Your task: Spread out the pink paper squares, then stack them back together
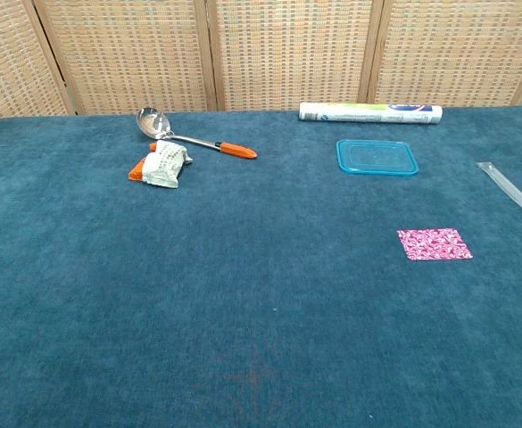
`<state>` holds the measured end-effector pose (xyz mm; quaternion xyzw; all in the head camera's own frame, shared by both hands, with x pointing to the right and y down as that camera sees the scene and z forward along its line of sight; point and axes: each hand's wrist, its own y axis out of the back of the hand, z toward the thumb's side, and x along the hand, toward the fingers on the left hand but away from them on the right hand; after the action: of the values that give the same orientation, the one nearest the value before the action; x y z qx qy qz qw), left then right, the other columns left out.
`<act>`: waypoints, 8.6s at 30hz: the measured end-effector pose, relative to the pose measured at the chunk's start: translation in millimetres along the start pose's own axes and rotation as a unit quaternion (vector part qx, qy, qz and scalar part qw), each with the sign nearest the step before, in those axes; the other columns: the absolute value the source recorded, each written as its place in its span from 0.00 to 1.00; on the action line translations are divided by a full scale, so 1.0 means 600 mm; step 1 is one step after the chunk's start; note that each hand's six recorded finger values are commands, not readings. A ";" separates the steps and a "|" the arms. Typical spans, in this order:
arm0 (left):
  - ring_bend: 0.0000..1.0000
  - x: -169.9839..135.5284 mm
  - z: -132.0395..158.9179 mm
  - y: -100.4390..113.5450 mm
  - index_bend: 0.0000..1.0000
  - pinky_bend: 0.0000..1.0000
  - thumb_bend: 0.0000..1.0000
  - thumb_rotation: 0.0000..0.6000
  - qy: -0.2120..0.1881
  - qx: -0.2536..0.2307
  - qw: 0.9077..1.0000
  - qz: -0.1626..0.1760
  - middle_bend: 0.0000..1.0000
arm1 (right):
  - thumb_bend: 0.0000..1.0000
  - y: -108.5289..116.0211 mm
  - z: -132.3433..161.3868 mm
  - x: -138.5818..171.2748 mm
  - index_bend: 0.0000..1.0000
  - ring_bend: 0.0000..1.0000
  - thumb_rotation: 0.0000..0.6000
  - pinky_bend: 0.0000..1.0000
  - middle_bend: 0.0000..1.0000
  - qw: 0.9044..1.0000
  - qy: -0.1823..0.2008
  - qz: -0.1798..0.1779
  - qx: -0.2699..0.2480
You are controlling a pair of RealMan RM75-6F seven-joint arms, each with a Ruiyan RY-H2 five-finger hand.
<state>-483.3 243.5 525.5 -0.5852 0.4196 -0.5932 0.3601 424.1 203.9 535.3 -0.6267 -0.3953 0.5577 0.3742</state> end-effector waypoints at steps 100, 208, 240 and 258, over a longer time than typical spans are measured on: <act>0.00 0.082 0.051 0.031 0.20 0.00 0.13 1.00 -0.038 0.011 0.999 -0.014 0.00 | 0.00 -0.169 0.198 -0.211 0.21 0.00 0.82 0.00 0.13 0.962 0.170 0.210 -0.039; 0.00 0.075 0.042 0.020 0.20 0.00 0.13 1.00 -0.030 0.009 0.999 -0.020 0.00 | 0.00 -0.264 0.180 -0.139 0.22 0.00 0.73 0.00 0.10 0.931 0.167 0.316 0.068; 0.00 0.075 0.042 0.019 0.20 0.00 0.13 1.00 -0.032 0.008 0.999 -0.020 0.00 | 0.00 -0.218 0.202 -0.141 0.22 0.00 0.75 0.00 0.10 0.938 0.186 0.283 0.069; 0.00 0.070 0.036 0.019 0.20 0.00 0.13 1.00 -0.027 0.008 0.999 -0.021 0.00 | 0.00 -0.230 0.181 -0.198 0.22 0.00 0.76 0.00 0.10 0.940 0.160 0.287 0.095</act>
<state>-464.6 198.7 530.8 -0.6067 0.3928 -0.5877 0.3636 297.6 154.9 698.3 -0.7562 -0.0790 0.5685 0.3143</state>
